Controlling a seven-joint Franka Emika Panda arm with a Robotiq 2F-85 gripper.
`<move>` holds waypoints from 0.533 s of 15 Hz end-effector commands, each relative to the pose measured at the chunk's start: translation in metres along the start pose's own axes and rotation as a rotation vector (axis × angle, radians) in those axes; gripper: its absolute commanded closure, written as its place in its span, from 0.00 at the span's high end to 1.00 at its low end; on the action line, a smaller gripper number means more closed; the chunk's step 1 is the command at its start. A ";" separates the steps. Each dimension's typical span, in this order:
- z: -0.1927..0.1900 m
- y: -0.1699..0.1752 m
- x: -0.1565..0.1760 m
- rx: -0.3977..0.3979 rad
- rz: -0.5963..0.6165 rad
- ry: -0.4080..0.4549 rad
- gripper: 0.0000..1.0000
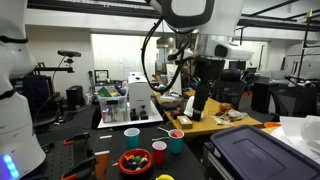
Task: Place the white tube on the red bowl
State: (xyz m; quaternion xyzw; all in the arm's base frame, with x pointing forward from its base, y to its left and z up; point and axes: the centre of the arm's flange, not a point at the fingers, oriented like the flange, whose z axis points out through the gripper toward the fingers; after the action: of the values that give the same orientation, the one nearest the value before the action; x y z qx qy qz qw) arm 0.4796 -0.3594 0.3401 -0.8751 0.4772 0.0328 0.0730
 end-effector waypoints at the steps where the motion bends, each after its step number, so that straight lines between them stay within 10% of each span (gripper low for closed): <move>1: 0.033 0.020 0.029 0.029 0.115 -0.045 1.00; 8: 0.101 0.095 0.044 0.106 0.332 -0.117 1.00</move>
State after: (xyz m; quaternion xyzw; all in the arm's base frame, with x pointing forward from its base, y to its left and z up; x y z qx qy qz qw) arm 0.4379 -0.4153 0.2404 -0.8029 0.5781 0.0770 0.1231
